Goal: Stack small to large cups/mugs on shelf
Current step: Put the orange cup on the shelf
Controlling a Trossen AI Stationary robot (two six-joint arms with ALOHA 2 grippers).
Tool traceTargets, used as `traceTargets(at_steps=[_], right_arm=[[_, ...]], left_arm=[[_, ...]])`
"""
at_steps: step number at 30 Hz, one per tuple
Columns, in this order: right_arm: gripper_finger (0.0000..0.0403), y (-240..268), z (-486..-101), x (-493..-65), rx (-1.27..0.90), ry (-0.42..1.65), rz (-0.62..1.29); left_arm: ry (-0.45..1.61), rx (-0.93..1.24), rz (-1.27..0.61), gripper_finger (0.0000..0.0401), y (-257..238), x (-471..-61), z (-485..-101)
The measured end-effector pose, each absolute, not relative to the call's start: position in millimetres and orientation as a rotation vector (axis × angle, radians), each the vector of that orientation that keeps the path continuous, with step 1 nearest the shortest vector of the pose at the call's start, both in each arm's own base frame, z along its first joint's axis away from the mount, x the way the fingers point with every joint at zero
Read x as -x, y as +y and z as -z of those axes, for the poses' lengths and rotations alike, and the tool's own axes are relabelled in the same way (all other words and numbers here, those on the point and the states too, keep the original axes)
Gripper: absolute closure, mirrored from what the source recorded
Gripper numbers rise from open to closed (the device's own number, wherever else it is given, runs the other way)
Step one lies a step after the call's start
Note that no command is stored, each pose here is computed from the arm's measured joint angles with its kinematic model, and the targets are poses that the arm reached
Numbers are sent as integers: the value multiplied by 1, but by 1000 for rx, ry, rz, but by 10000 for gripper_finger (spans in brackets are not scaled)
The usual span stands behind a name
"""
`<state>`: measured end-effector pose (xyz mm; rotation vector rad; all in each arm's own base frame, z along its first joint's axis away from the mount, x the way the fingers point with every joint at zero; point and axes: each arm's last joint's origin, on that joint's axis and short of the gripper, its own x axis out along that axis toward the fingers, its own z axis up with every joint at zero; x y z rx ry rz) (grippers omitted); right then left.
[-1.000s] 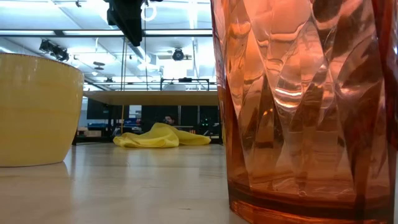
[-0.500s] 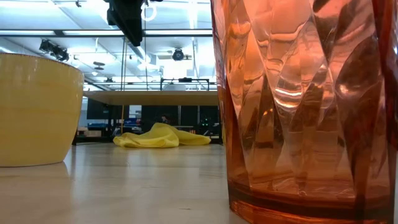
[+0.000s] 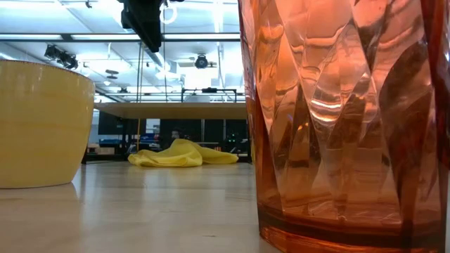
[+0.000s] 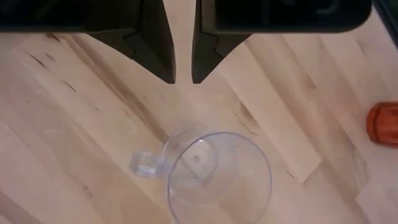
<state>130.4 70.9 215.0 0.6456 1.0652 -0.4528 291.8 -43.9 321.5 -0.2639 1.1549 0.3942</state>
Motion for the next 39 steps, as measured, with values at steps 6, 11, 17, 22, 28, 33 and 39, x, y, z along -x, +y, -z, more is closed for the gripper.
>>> traceTargets(at_steps=[6,11,17,22,28,33,39], right_arm=[[343,85,-213,-139,-644,1062,338],[343,114,-213,-156,-622,1013,74],[343,143,-204,-169,-605,986,-97],[351,163,-192,-184,-596,967,-230],[372,180,-180,-203,-559,911,-406],[384,186,-174,-210,-516,854,-468],[398,189,-171,-224,-407,709,-545]], left_arm=[[1155,264,-394,294,-44,-292,-322],[1155,264,-394,294,-44,-292,-322],[1155,264,-394,294,-44,-292,-322],[1155,265,-394,294,-44,-292,-322],[1154,271,-398,294,-44,-292,-321],[1154,271,-399,294,-44,-292,-321],[1153,271,-398,294,-44,-292,-321]])
